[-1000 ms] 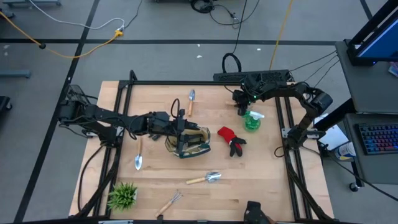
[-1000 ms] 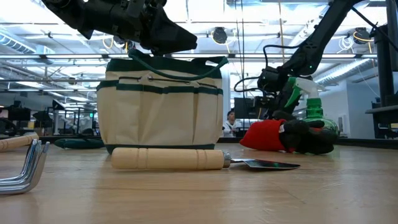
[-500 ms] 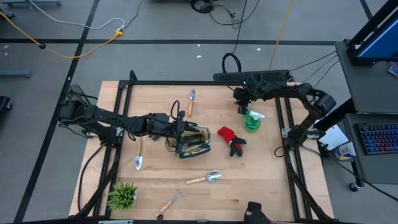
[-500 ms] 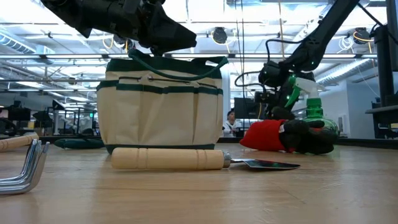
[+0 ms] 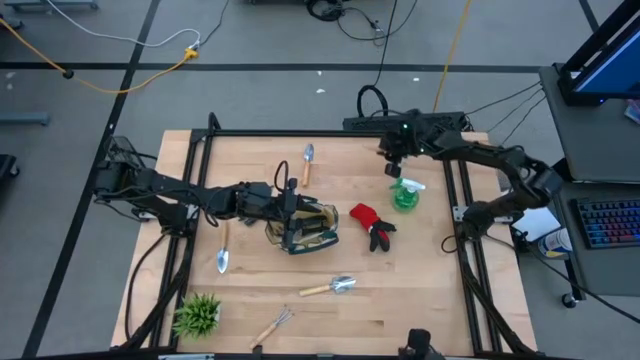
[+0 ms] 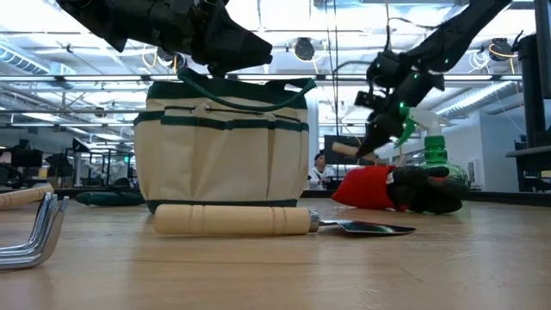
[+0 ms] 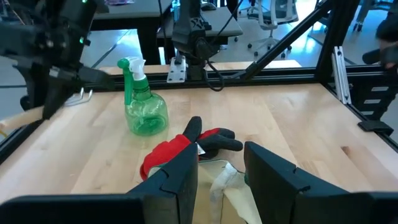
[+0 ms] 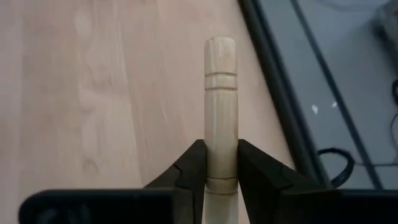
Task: Pick & Place Garden tools in Gardening bag
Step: Put the top brown hand rake into the green gardening bag
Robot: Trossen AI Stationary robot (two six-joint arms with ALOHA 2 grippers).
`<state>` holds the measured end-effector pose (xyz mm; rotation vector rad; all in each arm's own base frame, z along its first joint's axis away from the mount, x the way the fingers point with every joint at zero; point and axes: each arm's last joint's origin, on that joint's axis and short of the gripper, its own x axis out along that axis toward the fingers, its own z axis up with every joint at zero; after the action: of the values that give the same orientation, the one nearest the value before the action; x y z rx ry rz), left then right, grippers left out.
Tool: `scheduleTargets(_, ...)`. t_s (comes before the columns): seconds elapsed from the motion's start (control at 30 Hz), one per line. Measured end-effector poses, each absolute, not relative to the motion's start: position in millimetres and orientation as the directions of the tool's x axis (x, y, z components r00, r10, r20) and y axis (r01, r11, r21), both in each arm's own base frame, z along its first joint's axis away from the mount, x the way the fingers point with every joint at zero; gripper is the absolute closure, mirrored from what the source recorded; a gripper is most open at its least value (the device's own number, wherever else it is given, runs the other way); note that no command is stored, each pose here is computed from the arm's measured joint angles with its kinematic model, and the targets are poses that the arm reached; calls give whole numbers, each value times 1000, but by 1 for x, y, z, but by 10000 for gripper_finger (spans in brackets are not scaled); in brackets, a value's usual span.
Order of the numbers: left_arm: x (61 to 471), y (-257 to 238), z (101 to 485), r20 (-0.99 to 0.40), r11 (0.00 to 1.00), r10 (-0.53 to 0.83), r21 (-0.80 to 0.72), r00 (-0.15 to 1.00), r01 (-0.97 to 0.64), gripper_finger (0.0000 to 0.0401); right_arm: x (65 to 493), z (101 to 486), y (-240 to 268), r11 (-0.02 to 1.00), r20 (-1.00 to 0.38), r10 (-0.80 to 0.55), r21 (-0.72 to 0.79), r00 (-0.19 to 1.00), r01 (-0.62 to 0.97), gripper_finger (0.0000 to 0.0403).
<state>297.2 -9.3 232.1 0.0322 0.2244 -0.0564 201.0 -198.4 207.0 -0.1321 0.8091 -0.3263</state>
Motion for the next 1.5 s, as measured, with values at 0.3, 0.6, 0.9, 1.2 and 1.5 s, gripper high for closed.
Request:
scheduleTargets(0.3,290,-9,242,-209,997,-53,36,976,62,265,206,243,-171,930,-571,-344,-316,746,187,333)
scheduleTargets(0.6,272,-9,259,-219,997,-48,49,975,60,265,220,262,-142,932,-476,-283,-341,833,122,331)
scheduleTargets(0.9,250,-5,265,-313,996,48,90,949,-21,265,248,285,-112,916,-241,-197,-391,950,91,330)
scheduleTargets(1.2,231,-4,267,-401,989,138,111,905,-101,265,264,306,-76,917,-25,-63,-396,998,48,332)
scheduleTargets(1.5,201,-10,276,-446,986,162,115,880,-124,265,271,322,-43,945,136,58,-326,989,-11,334)
